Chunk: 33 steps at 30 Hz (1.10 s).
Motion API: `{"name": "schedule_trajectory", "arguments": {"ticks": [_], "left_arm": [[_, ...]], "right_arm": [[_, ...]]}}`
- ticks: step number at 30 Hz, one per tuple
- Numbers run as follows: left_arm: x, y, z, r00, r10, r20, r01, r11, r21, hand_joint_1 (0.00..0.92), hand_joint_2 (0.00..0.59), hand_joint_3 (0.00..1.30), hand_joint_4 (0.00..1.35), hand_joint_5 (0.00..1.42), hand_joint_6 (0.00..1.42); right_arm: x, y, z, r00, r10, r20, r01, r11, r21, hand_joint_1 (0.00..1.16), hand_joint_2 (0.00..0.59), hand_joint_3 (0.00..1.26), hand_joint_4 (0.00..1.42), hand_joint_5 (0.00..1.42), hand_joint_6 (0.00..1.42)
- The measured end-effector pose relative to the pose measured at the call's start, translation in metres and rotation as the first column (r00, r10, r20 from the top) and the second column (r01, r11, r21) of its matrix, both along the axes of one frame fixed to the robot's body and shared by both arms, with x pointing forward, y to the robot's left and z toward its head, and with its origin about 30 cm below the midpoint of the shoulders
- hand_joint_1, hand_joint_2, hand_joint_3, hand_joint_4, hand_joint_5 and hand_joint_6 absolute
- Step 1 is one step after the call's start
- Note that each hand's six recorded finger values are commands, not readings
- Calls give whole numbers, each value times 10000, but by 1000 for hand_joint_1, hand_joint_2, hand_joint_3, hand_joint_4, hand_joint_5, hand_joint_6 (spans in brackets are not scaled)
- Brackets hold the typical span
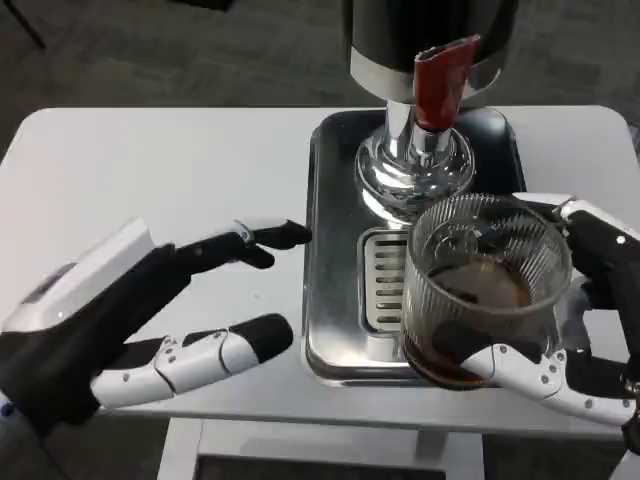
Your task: Grasp the cup under the faucet to collect the drink, then remove the cup.
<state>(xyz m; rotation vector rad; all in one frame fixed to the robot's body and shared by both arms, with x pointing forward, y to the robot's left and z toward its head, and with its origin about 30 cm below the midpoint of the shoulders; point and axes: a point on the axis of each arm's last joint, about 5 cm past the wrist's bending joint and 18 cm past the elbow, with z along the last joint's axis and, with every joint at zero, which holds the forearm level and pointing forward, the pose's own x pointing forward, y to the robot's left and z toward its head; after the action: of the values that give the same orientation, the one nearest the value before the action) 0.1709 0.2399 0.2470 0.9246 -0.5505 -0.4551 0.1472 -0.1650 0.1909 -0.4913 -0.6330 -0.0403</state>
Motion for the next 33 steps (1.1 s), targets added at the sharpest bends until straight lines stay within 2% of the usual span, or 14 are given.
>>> {"name": "schedule_trajectory", "arguments": {"ticks": [8,13,19,26,33], "left_arm": [[-135,-108,59,9991,-253,331,238,9988,439,7,121,218,142,214,200],[-227,-164,74,9981,-281,550,228,9952,949,7,120,215,134,205,193],[-369,-183,121,9953,135,962,-298,9850,1701,0,106,190,102,176,165],[-506,-148,140,9933,680,937,-862,9745,2074,0,99,158,68,141,142],[-604,-136,126,9907,1037,876,-1207,9681,2197,0,93,144,54,127,137]], "right_arm": [[-20,21,38,9994,300,160,-299,9995,-63,865,210,1064,1233,1424,1424],[-24,32,45,9987,494,116,-493,9987,-150,866,210,1064,1234,1424,1424],[-46,41,85,9974,652,300,-645,9976,-252,865,212,1064,1234,1424,1424],[-52,23,85,9974,699,197,-690,9967,-438,858,219,1072,1234,1424,1424],[-84,-6,62,9975,696,-77,-699,9954,-662,851,217,1075,1234,1424,1424]]}}
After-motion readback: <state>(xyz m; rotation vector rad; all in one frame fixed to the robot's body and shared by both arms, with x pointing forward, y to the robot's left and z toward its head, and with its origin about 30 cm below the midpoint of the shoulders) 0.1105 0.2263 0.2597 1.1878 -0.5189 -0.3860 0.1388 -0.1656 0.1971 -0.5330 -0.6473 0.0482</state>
